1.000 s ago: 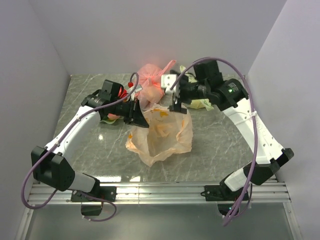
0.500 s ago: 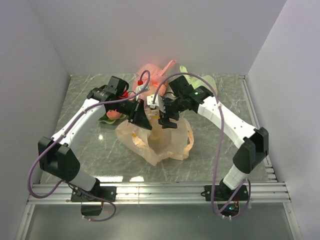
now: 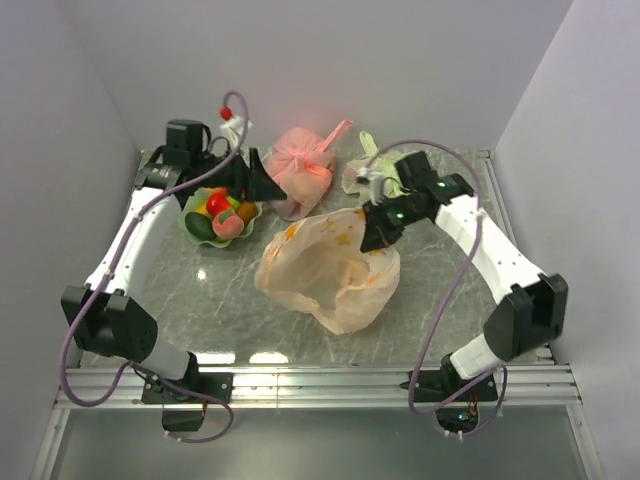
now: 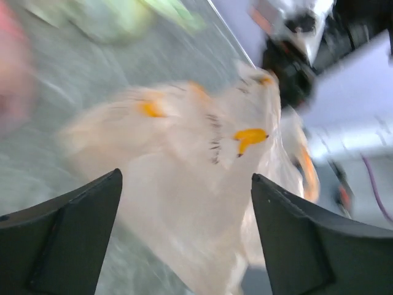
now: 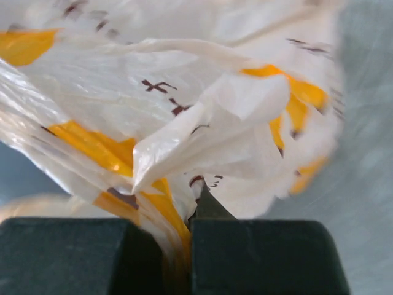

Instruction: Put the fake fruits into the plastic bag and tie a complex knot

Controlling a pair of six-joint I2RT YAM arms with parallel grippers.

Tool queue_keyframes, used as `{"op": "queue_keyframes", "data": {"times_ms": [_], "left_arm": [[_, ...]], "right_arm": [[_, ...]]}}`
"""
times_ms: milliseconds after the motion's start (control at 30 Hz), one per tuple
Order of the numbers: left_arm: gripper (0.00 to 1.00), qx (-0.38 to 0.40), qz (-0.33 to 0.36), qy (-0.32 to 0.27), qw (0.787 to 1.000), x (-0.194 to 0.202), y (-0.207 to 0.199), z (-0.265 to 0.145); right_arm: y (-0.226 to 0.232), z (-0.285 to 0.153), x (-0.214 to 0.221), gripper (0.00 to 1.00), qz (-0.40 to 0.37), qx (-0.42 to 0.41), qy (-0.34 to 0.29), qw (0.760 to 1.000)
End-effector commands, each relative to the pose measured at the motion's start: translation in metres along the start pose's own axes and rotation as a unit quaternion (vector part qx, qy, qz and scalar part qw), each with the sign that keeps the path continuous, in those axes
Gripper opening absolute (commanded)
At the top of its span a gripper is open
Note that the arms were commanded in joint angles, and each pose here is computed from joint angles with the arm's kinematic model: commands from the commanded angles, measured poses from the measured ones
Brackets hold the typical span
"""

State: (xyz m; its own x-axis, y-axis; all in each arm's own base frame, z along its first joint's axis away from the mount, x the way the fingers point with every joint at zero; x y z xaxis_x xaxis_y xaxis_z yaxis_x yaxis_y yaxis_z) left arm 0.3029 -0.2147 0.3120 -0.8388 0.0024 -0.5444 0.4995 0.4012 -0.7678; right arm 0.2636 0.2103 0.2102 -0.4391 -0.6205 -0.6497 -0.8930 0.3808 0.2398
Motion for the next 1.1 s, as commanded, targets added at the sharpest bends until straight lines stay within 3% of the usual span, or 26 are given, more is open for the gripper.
{"op": "queue_keyframes", "data": {"times_ms": [0,133,333,467,767,1067], "left_arm": [[0.93,-0.063,0.083,-0.188,0.977,-0.079,-0.020,-0.036],[0.98,-0.152,0.048,-0.257,0.953,-0.092,0.019,-0.065],[0.97,-0.333,0.007,-0.260,0.906,-0.067,0.096,-0.104],[0.97,-0.390,-0.005,-0.232,0.891,-0.046,0.125,-0.118],[1.00,-0.415,-0.034,-0.126,0.901,0.018,0.170,-0.102],[0.99,-0.440,-0.063,-0.099,0.890,0.019,0.209,-0.081]], "right_arm": [[0.019,-0.023,0.006,0.00,0.280,-0.031,-0.050,0.958],[-0.005,-0.038,0.029,0.00,0.428,-0.020,-0.138,0.893],[-0.031,-0.050,0.015,0.00,0.434,0.047,-0.253,0.863],[-0.048,-0.045,0.023,0.00,0.427,0.101,-0.270,0.857],[-0.046,-0.039,0.040,0.00,0.405,0.137,-0.298,0.853],[-0.043,-0.031,0.050,0.00,0.382,0.145,-0.283,0.868]]}}
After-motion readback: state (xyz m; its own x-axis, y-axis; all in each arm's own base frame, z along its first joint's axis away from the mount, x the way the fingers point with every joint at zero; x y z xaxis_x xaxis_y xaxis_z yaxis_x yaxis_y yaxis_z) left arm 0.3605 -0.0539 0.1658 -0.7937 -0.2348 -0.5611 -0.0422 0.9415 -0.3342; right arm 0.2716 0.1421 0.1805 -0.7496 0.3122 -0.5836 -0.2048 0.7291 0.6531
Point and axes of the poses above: each gripper's point midway between its finger pads, its own z axis out along the fingers, its own y axis along the line the jaws close on, x = y × z, the point moved 1 cm from there along -z, back along the fingers, and after that the axes turned 11 degrees about -z, right-handed, at the moved point
